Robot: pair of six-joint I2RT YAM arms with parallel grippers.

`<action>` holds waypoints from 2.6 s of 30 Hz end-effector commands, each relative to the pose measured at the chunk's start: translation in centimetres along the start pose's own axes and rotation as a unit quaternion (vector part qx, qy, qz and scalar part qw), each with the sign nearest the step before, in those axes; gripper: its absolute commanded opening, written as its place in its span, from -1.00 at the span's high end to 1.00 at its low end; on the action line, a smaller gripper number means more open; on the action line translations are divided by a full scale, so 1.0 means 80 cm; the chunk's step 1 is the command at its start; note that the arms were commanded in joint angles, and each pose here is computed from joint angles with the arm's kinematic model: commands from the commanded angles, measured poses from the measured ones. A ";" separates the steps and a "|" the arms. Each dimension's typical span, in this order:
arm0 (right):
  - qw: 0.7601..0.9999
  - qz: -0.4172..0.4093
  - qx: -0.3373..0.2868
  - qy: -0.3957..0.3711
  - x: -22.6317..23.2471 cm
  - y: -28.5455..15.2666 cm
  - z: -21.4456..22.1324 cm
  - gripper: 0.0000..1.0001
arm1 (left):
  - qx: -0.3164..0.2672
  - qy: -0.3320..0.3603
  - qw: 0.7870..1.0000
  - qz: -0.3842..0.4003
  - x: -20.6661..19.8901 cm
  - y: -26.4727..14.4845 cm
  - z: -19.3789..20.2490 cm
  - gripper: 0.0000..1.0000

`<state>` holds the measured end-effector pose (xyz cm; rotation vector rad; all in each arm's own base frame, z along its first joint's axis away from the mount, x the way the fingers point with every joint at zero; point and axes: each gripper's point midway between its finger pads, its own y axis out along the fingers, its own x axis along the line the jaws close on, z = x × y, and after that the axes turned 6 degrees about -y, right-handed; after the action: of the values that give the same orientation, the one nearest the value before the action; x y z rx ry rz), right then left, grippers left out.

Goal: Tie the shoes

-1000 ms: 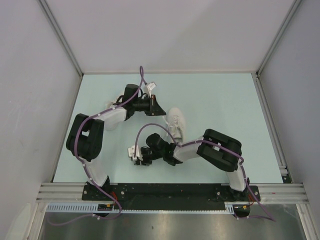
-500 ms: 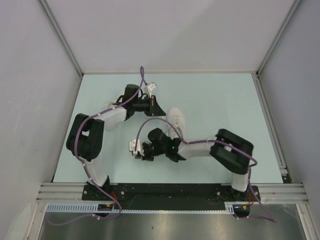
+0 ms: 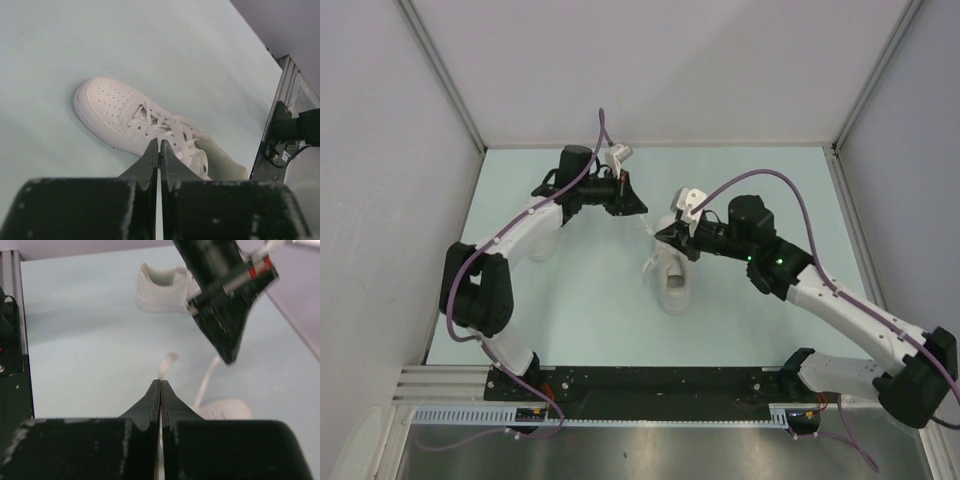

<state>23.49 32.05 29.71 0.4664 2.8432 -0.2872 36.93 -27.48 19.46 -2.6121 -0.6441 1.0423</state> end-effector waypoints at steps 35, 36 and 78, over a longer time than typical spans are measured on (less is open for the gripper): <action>0.868 0.471 0.155 0.034 -0.098 -0.339 0.071 1.00 | -0.075 0.142 0.983 -0.091 0.001 -0.096 -0.117 1.00; 0.866 0.472 0.158 0.032 -0.097 -0.340 0.073 1.00 | -0.075 0.142 0.983 -0.094 0.003 -0.097 -0.117 1.00; 0.866 0.384 0.321 -0.007 -0.058 -0.335 0.218 1.00 | -0.220 0.147 0.951 -0.162 -0.019 -0.275 -0.185 1.00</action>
<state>22.05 2.21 18.79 1.6619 2.2636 -1.0168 40.67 -13.51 40.51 -2.8854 -1.1339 0.3575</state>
